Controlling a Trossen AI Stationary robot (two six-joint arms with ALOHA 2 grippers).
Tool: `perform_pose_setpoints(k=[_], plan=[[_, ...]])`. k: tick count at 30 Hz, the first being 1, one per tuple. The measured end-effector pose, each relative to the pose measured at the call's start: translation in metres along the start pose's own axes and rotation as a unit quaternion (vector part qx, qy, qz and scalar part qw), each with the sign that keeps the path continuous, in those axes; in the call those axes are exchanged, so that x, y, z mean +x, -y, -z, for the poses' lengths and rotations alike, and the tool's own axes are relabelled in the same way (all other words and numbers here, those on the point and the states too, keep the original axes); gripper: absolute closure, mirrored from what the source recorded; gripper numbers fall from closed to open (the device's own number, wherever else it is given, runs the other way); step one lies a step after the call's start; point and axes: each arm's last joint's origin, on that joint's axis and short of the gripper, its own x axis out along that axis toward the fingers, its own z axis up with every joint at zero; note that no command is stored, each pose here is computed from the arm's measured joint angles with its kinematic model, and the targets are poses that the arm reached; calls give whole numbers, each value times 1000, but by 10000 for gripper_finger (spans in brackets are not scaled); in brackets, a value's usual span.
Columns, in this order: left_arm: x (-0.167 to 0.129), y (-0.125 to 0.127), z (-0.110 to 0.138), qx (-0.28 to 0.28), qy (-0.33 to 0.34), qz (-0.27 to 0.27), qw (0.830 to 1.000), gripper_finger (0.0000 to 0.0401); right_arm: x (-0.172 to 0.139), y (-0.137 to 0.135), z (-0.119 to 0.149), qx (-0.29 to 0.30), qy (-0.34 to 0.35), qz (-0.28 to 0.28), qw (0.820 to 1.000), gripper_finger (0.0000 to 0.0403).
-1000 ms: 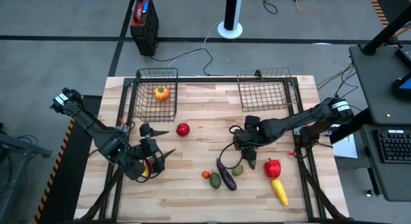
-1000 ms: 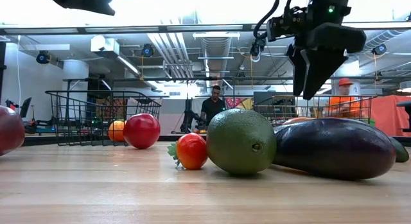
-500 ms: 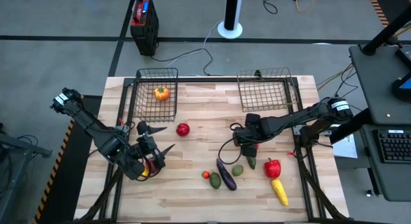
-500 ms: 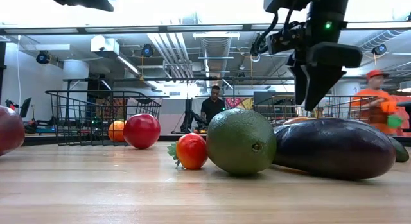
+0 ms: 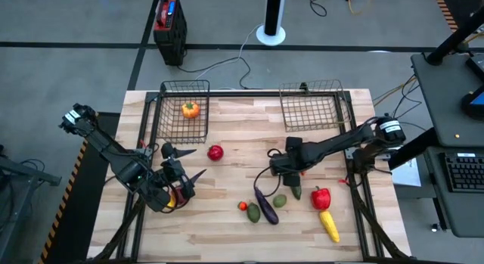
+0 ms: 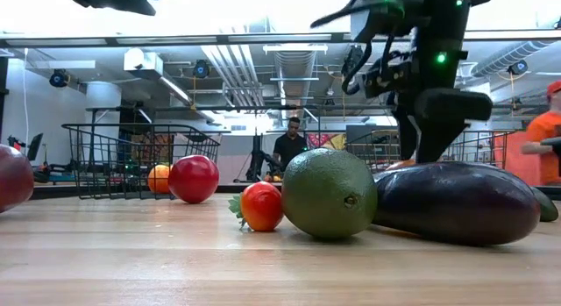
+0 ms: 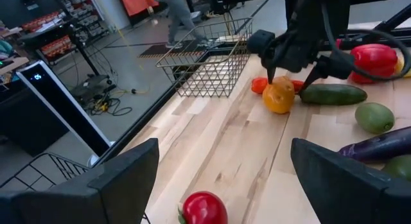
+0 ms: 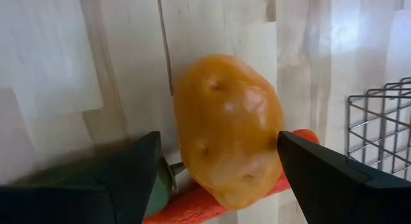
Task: Sort produce into baskets
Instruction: Put the potato into the right wire basket
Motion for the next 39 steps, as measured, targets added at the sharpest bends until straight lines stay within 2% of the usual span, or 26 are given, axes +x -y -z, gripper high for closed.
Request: perform_pose_setpoints(k=[10, 19, 24, 33, 39], plan=[[0, 0, 0, 1, 0, 0, 1000, 68, 14, -3, -4, -14, -12, 10, 1000, 106], [0, 0, 0, 1, 0, 0, 1000, 68, 14, 0, -6, -10, -8, 3, 1000, 154], [0, 0, 0, -1, 0, -1, 1000, 68, 9, 1, -6, -3, -1, -4, 1000, 160], [1, 3, 1, -4, -1, -1, 1000, 68, -39, 11, -28, 21, 98, -40, 994, 155], [2, 4, 1, -6, 0, 0, 1000, 68, -82, 37, -55, 46, 178, 3, 983, 154]])
